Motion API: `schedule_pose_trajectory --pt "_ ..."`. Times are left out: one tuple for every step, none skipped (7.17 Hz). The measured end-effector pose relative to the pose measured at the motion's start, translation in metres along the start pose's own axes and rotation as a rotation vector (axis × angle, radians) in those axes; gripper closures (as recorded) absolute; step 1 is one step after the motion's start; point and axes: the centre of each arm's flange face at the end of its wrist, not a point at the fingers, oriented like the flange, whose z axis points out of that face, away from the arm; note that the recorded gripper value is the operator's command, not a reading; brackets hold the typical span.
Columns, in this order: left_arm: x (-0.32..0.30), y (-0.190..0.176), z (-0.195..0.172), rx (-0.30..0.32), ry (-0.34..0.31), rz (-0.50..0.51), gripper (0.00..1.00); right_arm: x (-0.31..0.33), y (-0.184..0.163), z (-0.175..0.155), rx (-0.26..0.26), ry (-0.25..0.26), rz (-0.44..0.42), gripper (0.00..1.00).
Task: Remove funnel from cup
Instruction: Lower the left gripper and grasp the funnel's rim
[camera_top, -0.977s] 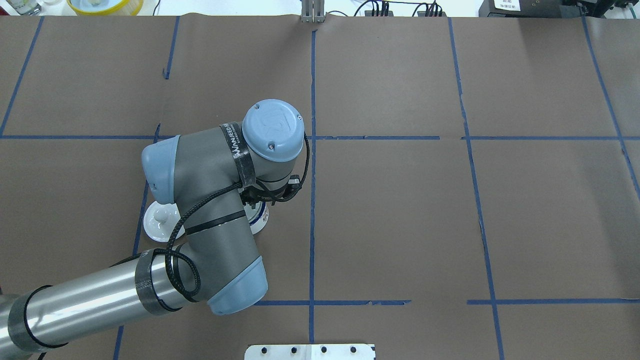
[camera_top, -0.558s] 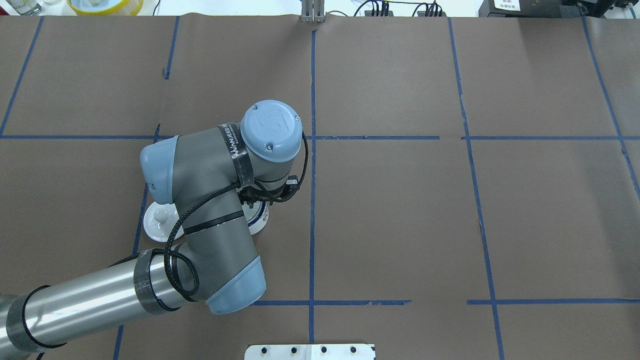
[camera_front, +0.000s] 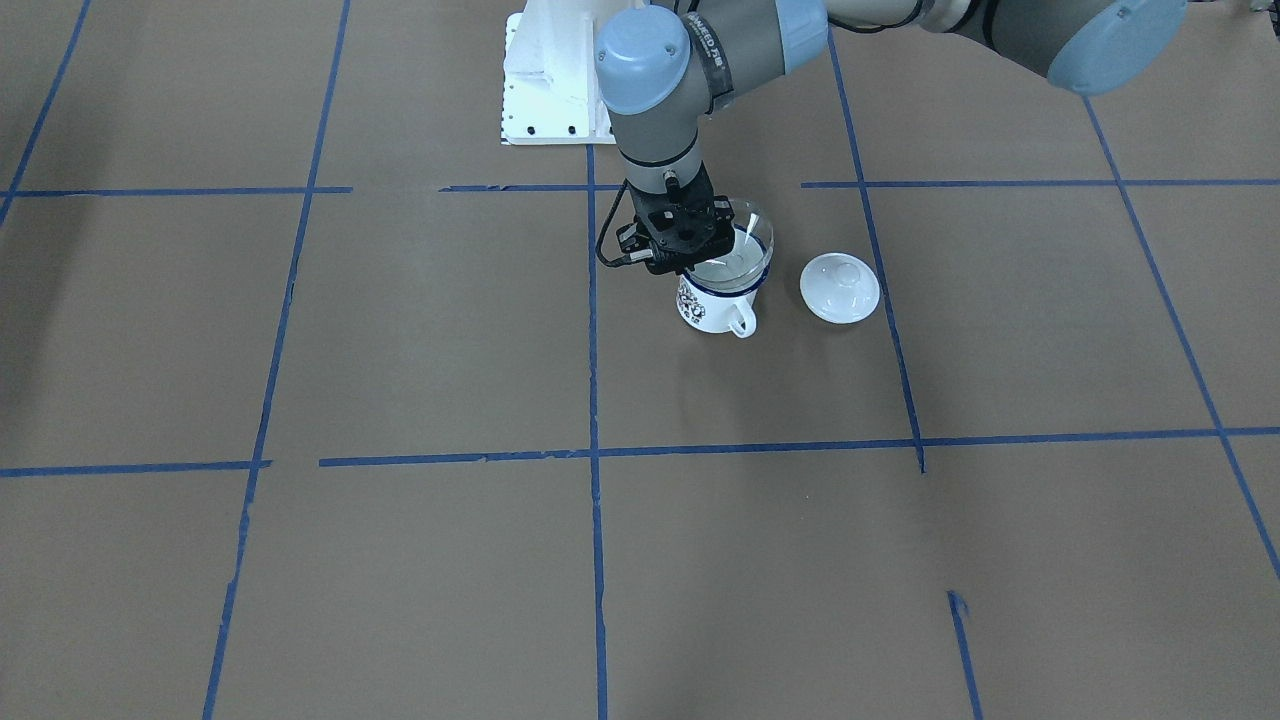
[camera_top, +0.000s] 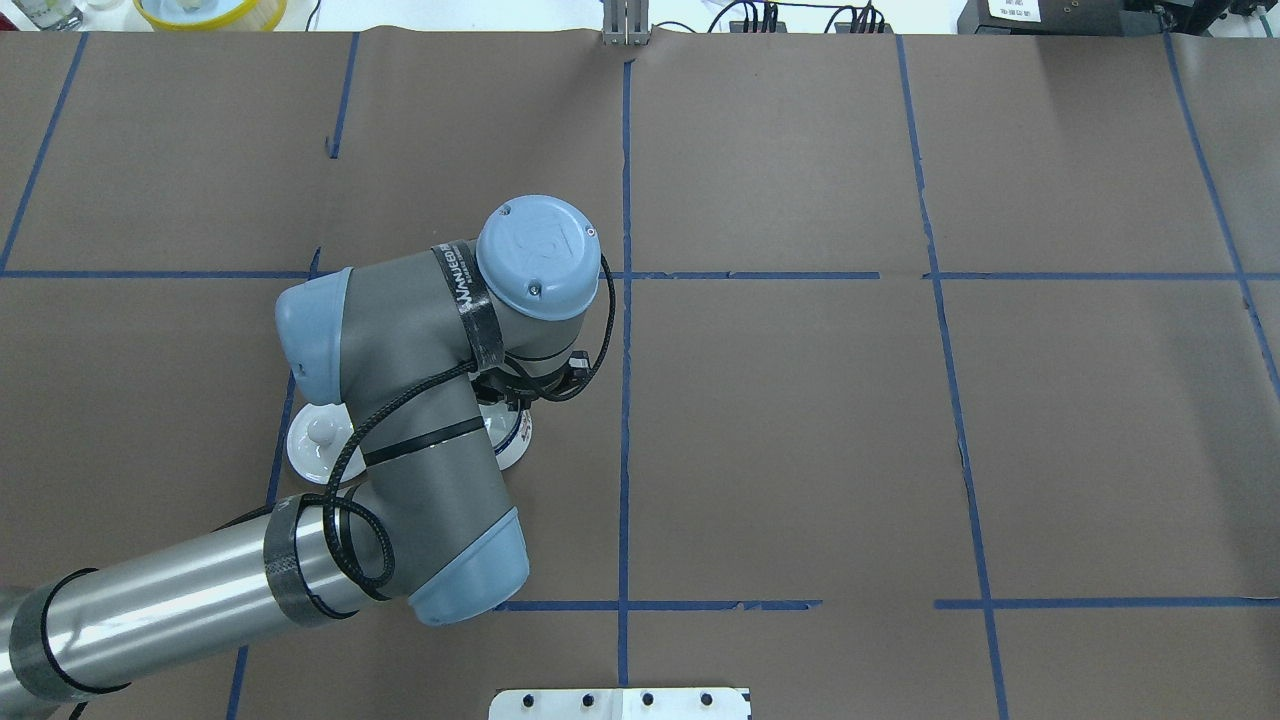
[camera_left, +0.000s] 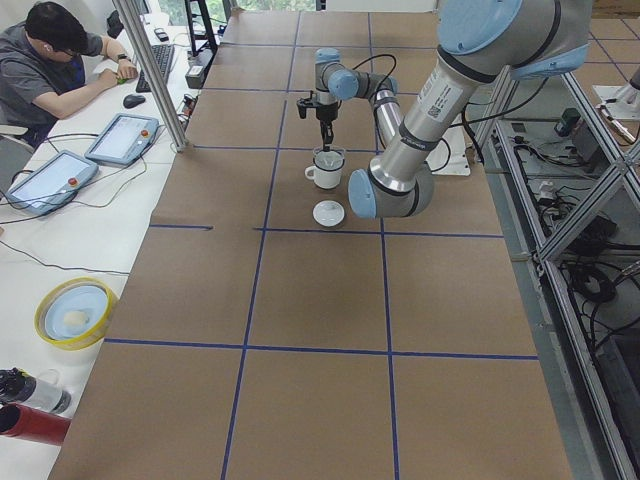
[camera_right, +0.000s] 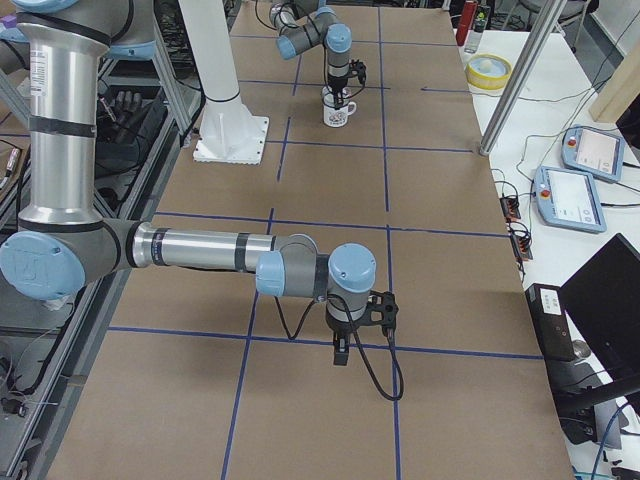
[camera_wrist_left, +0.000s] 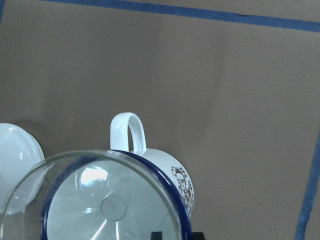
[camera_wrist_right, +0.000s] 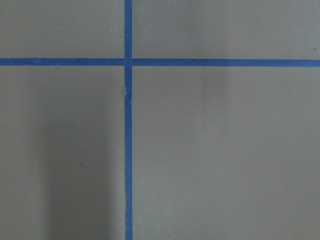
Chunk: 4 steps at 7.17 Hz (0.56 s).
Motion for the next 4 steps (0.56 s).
schedule_pose_trajectory --pt "-0.0003 -0.0002 -0.0025 0.002 0.004 0.0 1.0 0.0 0.0 0.0 0.0 0.0 0.0 0.0" --pt "-0.0006 -0.0003 -0.004 0.003 0.007 0.0 1.0 0.0 0.0 0.0 0.0 0.0 0.0 0.0" --pt "-0.0013 -0.002 -0.0058 0.005 0.009 -0.002 1.0 0.0 0.0 0.0 0.0 0.0 0.0 0.0" --pt "-0.0023 -0.0042 -0.007 0.007 0.01 -0.005 1.0 0.0 0.0 0.0 0.0 0.0 0.0 0.0"
